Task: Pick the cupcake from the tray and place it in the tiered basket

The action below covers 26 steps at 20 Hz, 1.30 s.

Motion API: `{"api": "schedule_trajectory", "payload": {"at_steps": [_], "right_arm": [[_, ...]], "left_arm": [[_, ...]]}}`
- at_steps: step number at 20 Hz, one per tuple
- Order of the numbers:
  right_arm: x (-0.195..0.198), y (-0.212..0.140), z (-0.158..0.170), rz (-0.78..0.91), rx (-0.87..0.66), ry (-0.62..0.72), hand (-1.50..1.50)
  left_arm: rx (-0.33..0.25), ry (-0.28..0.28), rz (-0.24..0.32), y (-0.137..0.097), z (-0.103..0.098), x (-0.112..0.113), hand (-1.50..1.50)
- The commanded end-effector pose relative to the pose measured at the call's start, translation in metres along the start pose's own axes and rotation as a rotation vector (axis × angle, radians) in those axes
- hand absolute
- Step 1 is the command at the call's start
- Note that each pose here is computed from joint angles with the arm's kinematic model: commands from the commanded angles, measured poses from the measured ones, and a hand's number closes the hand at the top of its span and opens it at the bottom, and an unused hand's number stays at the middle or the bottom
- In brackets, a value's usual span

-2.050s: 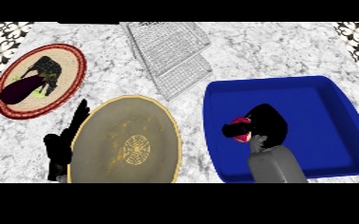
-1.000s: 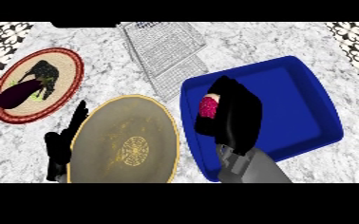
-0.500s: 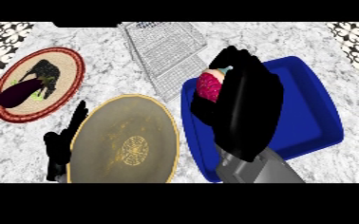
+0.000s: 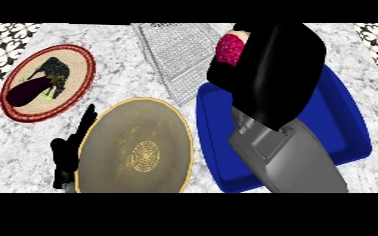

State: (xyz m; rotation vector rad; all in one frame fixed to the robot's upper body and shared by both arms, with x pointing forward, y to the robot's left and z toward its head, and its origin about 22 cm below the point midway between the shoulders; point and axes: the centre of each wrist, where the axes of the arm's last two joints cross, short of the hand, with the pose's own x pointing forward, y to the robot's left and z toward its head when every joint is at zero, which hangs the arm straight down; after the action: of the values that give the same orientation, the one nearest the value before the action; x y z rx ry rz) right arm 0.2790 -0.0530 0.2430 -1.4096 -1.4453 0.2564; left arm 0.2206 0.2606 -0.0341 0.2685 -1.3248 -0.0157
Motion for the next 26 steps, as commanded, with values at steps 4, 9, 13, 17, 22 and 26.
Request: {"api": "schedule_trajectory", "payload": {"at_steps": [4,9,13,17,22,26], "right_arm": [[0.039,-0.013,-0.035,0.046,-0.006,0.278,1.5],[0.062,-0.007,-0.055,0.085,0.078,0.292,1.5],[0.072,0.018,-0.062,0.122,0.118,0.295,1.5],[0.076,0.038,-0.076,0.141,0.131,0.332,1.5],[0.056,0.072,-0.081,0.131,0.15,0.378,1.5],[0.054,0.082,-0.082,0.069,0.159,0.389,1.5]], "left_arm": [[-0.066,0.016,-0.012,-0.017,0.003,-0.005,0.0],[-0.068,0.007,-0.006,-0.021,0.006,-0.005,0.0],[-0.069,-0.009,-0.024,-0.03,-0.002,0.004,0.0],[-0.094,0.002,-0.004,-0.029,0.0,-0.006,0.0],[-0.07,-0.006,-0.026,-0.025,-0.003,-0.003,0.0],[-0.088,0.0,-0.014,-0.028,-0.001,-0.008,0.0]]}}
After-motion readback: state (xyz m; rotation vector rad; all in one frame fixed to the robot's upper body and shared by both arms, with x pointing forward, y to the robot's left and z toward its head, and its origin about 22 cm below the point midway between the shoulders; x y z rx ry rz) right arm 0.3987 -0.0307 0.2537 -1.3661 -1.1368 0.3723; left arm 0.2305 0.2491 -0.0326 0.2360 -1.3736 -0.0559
